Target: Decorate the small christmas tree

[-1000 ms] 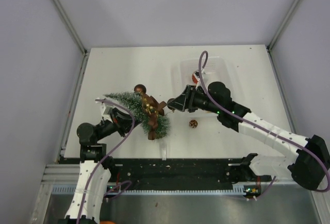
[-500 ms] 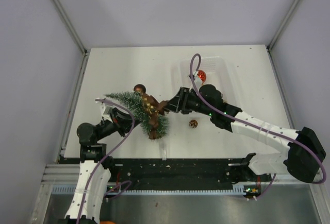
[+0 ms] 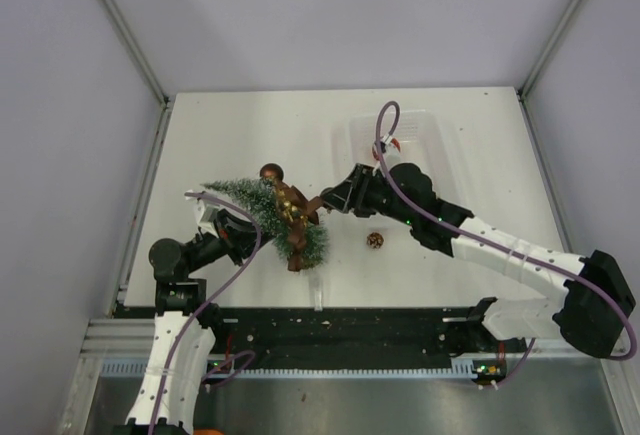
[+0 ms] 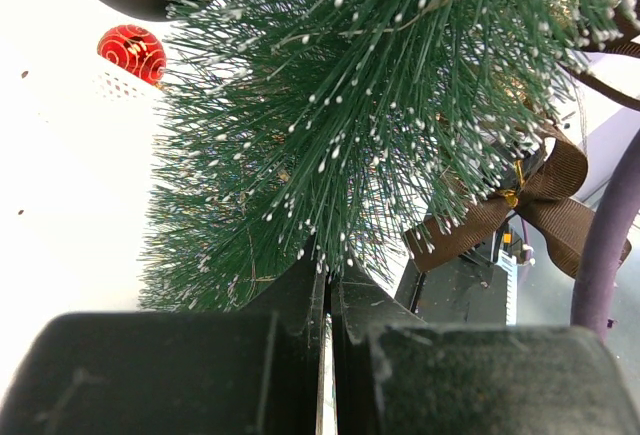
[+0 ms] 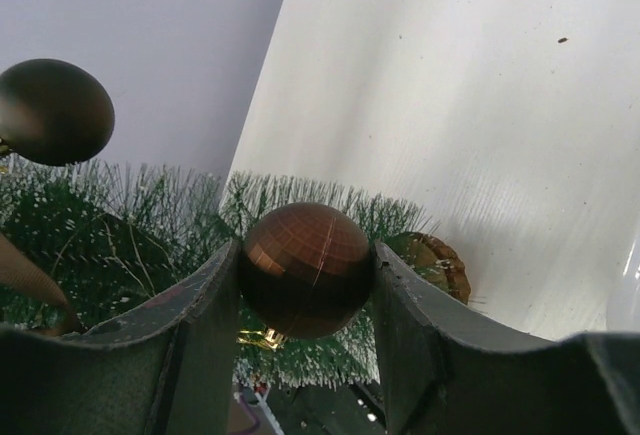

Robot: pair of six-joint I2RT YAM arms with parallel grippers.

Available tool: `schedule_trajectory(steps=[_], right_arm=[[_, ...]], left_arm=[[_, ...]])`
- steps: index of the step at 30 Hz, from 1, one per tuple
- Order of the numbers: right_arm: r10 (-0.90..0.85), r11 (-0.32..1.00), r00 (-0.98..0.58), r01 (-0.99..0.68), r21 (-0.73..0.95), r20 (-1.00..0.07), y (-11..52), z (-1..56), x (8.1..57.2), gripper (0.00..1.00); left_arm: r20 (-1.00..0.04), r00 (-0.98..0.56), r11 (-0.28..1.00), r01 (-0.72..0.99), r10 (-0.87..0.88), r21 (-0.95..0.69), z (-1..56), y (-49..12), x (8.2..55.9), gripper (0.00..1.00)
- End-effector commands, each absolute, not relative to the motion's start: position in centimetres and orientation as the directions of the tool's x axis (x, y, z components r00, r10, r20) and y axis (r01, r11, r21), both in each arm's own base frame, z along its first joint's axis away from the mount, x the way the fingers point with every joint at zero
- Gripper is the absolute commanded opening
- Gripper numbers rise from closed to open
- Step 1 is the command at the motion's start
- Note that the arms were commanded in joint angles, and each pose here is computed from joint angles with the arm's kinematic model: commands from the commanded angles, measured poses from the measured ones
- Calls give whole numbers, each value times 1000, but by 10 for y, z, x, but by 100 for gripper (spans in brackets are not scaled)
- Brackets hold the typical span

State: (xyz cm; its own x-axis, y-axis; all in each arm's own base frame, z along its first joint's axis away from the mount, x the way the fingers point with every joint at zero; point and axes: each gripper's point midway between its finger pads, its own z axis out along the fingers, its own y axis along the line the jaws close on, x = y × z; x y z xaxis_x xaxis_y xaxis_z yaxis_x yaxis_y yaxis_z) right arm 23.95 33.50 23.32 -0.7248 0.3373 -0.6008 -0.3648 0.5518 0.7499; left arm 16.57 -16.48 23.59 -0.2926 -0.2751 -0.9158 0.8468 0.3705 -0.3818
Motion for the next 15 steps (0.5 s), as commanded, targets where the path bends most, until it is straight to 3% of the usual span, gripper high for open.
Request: schedule_trajectory(steps=[1, 15], right_arm=[[379, 498, -700, -398, 771, -606, 346, 267, 244, 4], [414, 510, -698, -354, 784, -584, 357, 272, 252, 0]], left_arm=[[-932, -230, 376, 867, -279, -327, 245, -164, 166, 0], [-930, -239, 374, 865, -277, -334, 243, -164, 167, 0]])
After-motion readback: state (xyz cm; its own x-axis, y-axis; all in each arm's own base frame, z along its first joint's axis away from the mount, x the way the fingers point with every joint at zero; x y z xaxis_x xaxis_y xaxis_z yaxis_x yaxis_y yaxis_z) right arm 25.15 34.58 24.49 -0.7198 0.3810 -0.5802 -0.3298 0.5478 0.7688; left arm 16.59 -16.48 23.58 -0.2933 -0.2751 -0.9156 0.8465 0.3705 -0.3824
